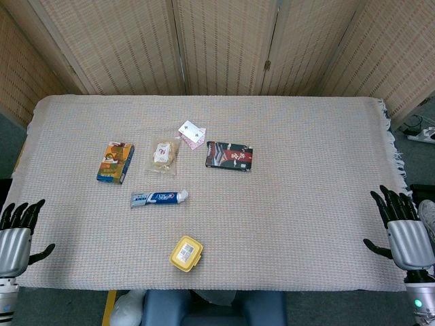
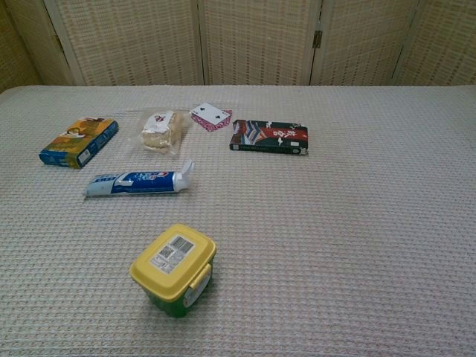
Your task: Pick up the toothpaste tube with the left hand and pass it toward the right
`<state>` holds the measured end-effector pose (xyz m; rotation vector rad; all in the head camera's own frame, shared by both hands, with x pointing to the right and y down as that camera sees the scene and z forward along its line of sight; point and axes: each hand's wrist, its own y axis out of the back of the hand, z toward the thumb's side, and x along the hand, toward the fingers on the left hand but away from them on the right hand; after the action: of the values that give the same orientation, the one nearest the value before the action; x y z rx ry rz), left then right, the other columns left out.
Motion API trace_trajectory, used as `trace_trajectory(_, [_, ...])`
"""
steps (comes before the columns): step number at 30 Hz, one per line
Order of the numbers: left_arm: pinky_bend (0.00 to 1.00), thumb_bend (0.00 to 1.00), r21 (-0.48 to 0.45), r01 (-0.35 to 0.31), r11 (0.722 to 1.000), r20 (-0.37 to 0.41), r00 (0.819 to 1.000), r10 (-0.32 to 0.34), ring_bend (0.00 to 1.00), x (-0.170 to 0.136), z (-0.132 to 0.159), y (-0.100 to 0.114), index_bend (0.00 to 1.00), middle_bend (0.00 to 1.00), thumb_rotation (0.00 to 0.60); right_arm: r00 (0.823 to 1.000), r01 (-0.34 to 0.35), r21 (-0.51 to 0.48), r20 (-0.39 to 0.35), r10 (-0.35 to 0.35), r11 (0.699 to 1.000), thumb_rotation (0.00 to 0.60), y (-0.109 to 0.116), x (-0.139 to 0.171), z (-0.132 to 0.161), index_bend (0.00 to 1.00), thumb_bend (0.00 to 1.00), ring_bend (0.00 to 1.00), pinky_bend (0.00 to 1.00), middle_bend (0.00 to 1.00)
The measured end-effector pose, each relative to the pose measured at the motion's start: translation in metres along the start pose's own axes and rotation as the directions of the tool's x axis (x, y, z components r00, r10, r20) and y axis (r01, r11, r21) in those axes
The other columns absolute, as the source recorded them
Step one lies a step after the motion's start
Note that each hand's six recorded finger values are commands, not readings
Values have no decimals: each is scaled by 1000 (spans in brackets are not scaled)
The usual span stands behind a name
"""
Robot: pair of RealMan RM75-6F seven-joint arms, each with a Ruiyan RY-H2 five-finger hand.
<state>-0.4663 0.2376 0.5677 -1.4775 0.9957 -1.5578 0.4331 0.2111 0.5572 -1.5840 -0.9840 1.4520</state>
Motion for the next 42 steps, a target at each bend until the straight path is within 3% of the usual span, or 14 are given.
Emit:
trace_trajectory(11, [10,210,-4,2,1000,29,1000,-2,122,4,7,2,123,198,600,1000,13,-8,0,-13,1000,600,4,1,-2,0,185,0,0,0])
trace_trajectory(20, [13,214,-46,-6,999,116,993,11,146,25,28,10,157,198,600,999,46,-2,3,-46,999,600,15,1,-5,0,185,0,0,0])
trace_trajectory(26, [39,216,-58,20,998,222,975,-7,173,54,58,12,194,212,600,998,68,10,-1,-68,998,600,25,-1,-4,0,185,0,0,0])
trace_trajectory(33, [69,256,-36,74,997,338,939,-58,207,94,108,2,259,250,600,997,80,19,-4,-80,997,600,33,-3,-2,0,185,0,0,0])
trace_trajectory(42, [112,286,6,150,989,358,923,-142,219,137,158,-31,271,262,600,997,72,24,3,-72,997,600,36,-1,-2,0,185,0,0,0])
